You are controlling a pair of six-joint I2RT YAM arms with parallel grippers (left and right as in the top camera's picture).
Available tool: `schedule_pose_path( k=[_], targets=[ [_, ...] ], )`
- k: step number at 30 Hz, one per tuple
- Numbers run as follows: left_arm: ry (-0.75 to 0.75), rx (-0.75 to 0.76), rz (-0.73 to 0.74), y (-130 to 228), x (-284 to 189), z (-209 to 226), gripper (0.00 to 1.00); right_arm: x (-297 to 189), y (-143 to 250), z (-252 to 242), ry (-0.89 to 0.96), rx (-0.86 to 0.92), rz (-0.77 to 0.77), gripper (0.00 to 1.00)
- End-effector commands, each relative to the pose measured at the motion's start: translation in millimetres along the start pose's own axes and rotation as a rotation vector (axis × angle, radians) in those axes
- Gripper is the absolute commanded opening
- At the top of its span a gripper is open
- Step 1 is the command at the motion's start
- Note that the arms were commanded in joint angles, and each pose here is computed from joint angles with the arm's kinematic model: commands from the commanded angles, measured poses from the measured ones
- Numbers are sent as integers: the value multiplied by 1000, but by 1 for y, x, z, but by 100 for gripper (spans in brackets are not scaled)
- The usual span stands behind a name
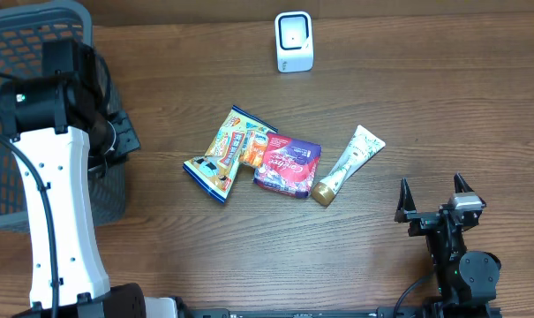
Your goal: Scan the item barcode
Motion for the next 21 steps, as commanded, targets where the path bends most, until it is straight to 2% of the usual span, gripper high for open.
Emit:
schedule_pose_path(
  k=[1,5,10,21],
  targets=[
    [-118,-94,-29,-8,11,22,4,0,2,-2,14,-2,-3,100],
    [-150,-116,-43,-11,9,31,4,0,2,-2,14,-2,-3,100],
    [-260,-196,-72,-10,6,49,4,0,2,-2,14,-2,-4,100],
    [-300,-227,-103,-13,3,56,4,0,2,-2,14,-2,-4,100]
  ],
)
Point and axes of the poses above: each gripper's point midway between its finger pads, its own x axis out along the fingers, its own z axis along the line the jaws close on, y = z × x, the point moved 2 cm from there along -x, back along the fingers, and after that the axes turned 10 degrees about -x, right-handed, at the moved point
